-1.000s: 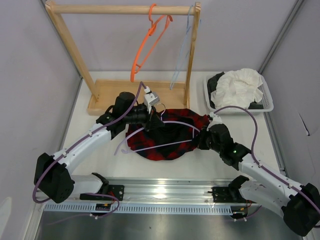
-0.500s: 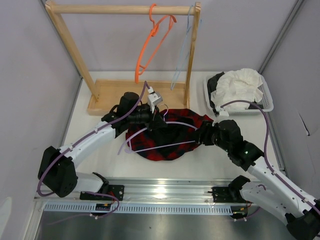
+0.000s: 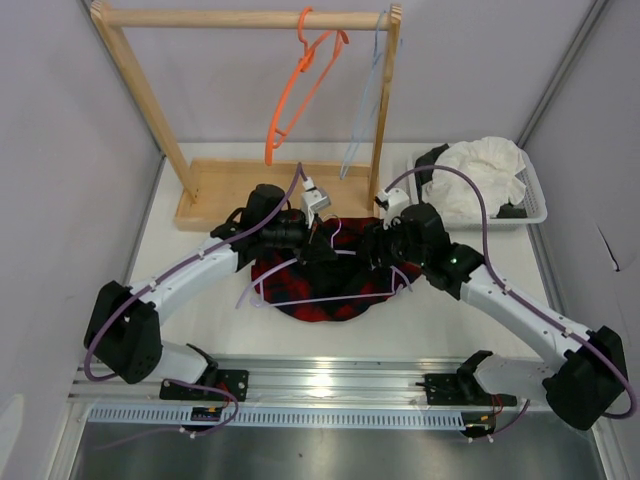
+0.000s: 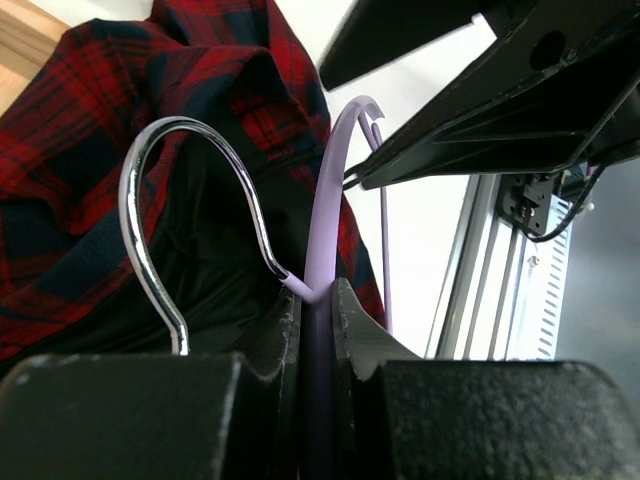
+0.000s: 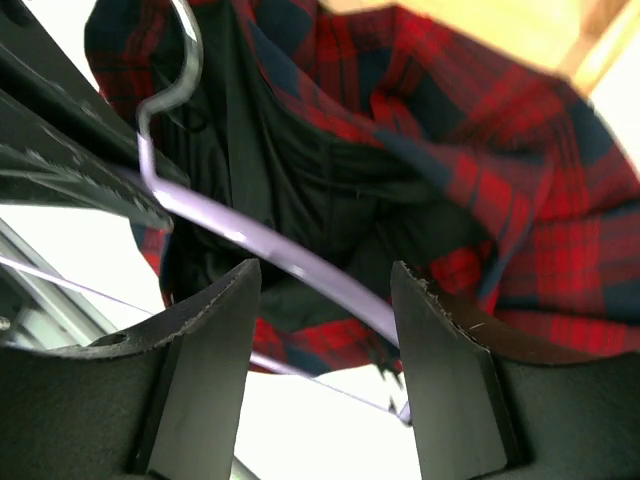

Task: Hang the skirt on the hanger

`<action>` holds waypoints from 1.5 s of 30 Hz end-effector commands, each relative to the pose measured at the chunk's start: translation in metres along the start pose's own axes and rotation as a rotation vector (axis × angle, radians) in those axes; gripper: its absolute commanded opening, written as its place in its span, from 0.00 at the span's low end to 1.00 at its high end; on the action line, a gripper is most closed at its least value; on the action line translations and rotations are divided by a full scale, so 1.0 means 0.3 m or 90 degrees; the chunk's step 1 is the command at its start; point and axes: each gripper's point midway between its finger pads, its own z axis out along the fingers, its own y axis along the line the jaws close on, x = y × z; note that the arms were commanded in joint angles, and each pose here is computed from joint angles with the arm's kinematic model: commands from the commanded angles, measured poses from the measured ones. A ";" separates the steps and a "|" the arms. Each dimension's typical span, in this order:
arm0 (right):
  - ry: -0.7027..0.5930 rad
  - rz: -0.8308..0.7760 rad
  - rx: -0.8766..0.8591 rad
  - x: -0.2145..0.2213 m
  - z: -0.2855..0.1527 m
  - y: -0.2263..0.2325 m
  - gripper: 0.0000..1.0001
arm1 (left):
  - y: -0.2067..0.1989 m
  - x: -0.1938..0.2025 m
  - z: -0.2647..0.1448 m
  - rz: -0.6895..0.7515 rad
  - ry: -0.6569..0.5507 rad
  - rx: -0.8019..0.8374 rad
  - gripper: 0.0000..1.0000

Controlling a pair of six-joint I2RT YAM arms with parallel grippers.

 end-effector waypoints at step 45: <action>0.022 -0.138 -0.113 -0.025 0.102 0.118 0.55 | -0.070 -0.126 0.004 0.069 -0.038 0.073 0.00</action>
